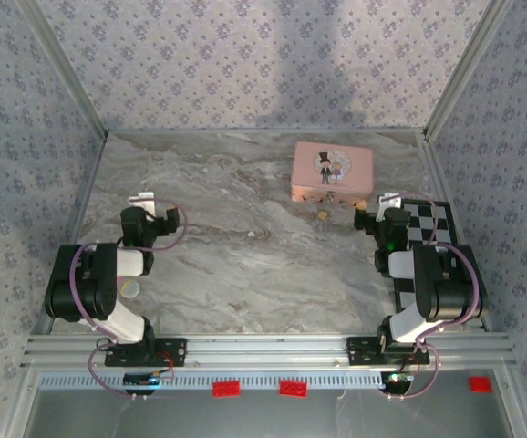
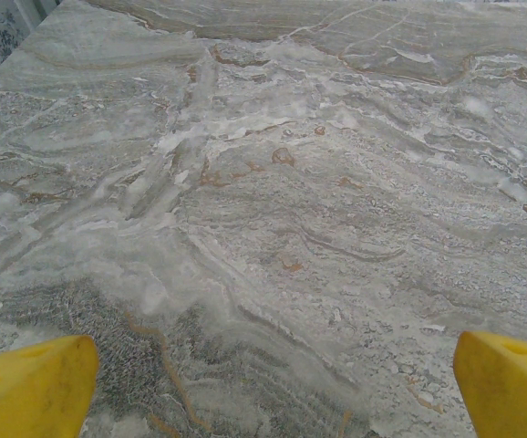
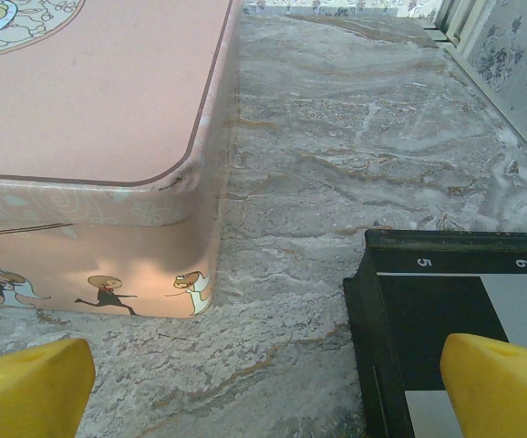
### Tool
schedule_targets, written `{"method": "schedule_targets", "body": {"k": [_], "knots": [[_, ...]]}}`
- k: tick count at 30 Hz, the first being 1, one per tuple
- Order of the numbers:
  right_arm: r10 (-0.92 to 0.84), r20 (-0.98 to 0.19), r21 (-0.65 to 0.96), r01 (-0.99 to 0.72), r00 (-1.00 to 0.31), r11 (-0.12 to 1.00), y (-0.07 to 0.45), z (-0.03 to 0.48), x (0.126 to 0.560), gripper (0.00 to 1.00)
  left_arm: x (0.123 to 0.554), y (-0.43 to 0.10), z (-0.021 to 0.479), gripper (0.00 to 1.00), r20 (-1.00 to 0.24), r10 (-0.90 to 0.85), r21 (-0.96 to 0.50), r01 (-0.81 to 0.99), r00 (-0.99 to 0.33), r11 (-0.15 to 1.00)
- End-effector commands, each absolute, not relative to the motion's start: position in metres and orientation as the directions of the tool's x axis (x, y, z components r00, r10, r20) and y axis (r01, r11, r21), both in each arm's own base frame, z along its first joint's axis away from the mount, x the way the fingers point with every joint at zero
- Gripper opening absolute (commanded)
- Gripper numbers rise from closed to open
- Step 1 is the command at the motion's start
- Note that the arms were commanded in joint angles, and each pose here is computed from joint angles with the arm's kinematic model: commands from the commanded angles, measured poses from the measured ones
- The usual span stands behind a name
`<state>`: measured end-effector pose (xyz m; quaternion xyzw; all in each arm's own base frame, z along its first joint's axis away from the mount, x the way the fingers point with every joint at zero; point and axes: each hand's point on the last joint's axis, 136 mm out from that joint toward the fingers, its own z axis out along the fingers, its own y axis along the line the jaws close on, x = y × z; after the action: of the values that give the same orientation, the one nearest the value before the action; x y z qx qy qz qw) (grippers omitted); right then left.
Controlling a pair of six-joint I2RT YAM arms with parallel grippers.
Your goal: Unlock a padlock with a key
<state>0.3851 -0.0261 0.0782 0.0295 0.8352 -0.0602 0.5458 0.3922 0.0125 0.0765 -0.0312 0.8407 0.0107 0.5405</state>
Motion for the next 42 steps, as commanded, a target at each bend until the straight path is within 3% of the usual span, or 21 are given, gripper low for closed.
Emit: {"method": "schedule_targets", "body": {"k": [1, 9, 13, 18, 22, 24, 27, 30, 34, 42], "knots": [[-0.006, -0.923, -0.063, 0.138, -0.385, 0.988, -0.029, 0.085, 0.389, 0.99, 0.398, 0.015, 0.089, 1.0, -0.922, -0.035, -0.011, -0.065, -0.386, 0.998], [-0.128, -0.92, -0.143, 0.011, -0.371, 0.99, 0.001, 0.114, 0.385, 0.99, 0.383, -0.001, 0.123, 1.0, -0.935, 0.061, 0.092, -0.071, -0.351, 0.993], [-0.163, -0.929, -0.169, -0.011, -0.333, 0.985, 0.019, 0.149, 0.377, 0.99, 0.372, -0.002, 0.156, 1.0, -0.935, -0.027, 0.019, -0.125, -0.354, 0.992], [-0.026, -0.951, -0.001, -0.081, -0.309, 0.997, 0.046, 0.199, 0.358, 0.99, 0.348, 0.001, 0.197, 1.0, -0.906, -0.247, -0.181, -0.213, -0.345, 0.96], [0.122, -0.936, 0.167, -0.111, -0.329, 0.98, 0.06, 0.231, 0.33, 0.99, 0.314, 0.005, 0.213, 1.0, -0.807, -0.458, -0.348, -0.326, -0.373, 0.879], [0.207, -0.914, 0.267, -0.133, -0.35, 0.954, 0.067, 0.24, 0.317, 0.99, 0.295, 0.007, 0.206, 1.0, -0.75, -0.516, -0.367, -0.388, -0.414, 0.845], [0.431, -0.818, 0.477, -0.031, -0.381, 0.878, 0.06, 0.237, 0.296, 0.99, 0.267, 0.014, 0.189, 1.0, -0.675, -0.58, -0.364, -0.478, -0.457, 0.8], [0.401, -0.831, 0.491, -0.171, -0.387, 0.854, 0.081, 0.239, 0.284, 0.99, 0.262, -0.012, 0.183, 1.0, -0.623, -0.564, -0.439, -0.355, -0.542, 0.825], [0.332, -0.799, 0.464, -0.162, -0.5, 0.871, 0.092, 0.218, 0.272, 0.99, 0.256, -0.055, 0.177, 1.0, -0.558, -0.513, -0.536, -0.188, -0.653, 0.823], [0.189, -0.719, 0.434, -0.22, -0.669, 0.874, 0.153, 0.182, 0.239, 0.99, 0.226, -0.101, 0.163, 1.0, -0.563, -0.389, -0.538, -0.034, -0.729, 0.842]]}}
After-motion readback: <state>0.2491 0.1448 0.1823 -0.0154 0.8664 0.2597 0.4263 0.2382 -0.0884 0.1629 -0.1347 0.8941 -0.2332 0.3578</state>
